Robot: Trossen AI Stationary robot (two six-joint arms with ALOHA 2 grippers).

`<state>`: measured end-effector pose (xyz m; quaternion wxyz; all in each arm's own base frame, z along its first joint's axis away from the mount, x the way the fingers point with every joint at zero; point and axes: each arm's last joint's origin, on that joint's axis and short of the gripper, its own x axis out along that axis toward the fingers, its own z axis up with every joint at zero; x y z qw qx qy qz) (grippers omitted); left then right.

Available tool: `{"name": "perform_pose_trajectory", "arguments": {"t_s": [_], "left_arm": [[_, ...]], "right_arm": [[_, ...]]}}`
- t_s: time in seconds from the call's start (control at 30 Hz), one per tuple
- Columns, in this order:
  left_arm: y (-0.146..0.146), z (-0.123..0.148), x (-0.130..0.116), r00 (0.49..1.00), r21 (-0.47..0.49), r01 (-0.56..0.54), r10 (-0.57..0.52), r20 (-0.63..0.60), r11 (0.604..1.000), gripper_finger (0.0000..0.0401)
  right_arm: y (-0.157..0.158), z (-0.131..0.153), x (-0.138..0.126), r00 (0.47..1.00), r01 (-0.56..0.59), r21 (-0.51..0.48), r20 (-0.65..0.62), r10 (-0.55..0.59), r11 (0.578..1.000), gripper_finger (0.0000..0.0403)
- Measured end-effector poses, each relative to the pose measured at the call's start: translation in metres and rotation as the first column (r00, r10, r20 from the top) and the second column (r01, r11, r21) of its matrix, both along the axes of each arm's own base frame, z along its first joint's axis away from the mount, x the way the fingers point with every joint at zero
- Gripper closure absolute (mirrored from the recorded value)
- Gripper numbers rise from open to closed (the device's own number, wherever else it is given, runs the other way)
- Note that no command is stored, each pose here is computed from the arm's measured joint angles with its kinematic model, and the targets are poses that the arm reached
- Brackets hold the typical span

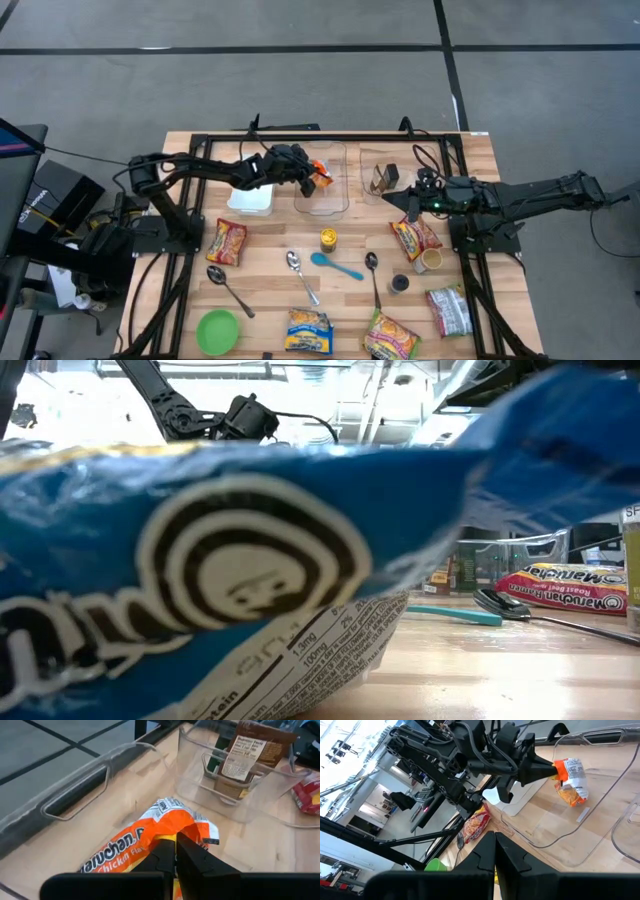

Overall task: Pick & Place Food Item
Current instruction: Put the orange noodle pack into the left transparent bin, then put the left red noodle pack into the left transparent bin

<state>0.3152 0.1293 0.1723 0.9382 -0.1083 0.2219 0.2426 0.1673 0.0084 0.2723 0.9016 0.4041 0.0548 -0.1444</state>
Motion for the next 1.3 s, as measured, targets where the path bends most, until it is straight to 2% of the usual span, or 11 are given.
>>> {"name": "perform_pose_trajectory", "arguments": {"t_s": [0.37, 0.5, 0.7, 0.83, 0.9, 1.07, 1.3], "left_arm": [[0.001, 0.002, 0.002, 0.999, 0.012, -0.001, 0.001, 0.037, 1.000, 0.0388], [0.001, 0.002, 0.002, 0.999, 0.013, 0.000, 0.000, 0.037, 1.000, 0.0352], [0.001, 0.002, 0.002, 0.999, 0.010, -0.003, 0.003, 0.045, 1.000, 0.0276], [0.002, 0.007, 0.004, 0.994, 0.006, -0.028, 0.027, 0.108, 1.000, 0.0237], [0.002, 0.010, 0.006, 0.990, 0.009, -0.007, 0.006, 0.144, 1.000, 0.0225], [0.000, 0.011, 0.007, 0.986, 0.002, 0.031, -0.031, 0.163, 1.000, 0.0218], [-0.007, 0.016, 0.008, 0.981, -0.045, 0.034, -0.025, 0.194, 0.998, 0.0232]], "right_arm": [[0.000, 0.000, 0.000, 1.000, 0.000, 0.000, -0.001, 0.000, 1.000, 0.0403], [0.000, 0.000, 0.000, 1.000, -0.001, 0.000, -0.001, 0.001, 1.000, 0.0403], [0.000, 0.000, 0.000, 1.000, -0.001, 0.000, 0.000, 0.001, 1.000, 0.0403], [0.000, 0.000, 0.000, 1.000, -0.001, 0.000, -0.001, 0.001, 1.000, 0.0403], [0.000, 0.000, 0.000, 1.000, -0.002, 0.000, -0.001, 0.002, 1.000, 0.0403], [0.000, 0.000, 0.000, 1.000, -0.004, 0.001, -0.001, 0.004, 1.000, 0.0403], [0.000, 0.000, 0.000, 1.000, -0.003, 0.001, -0.001, 0.003, 1.000, 0.0403]]}}
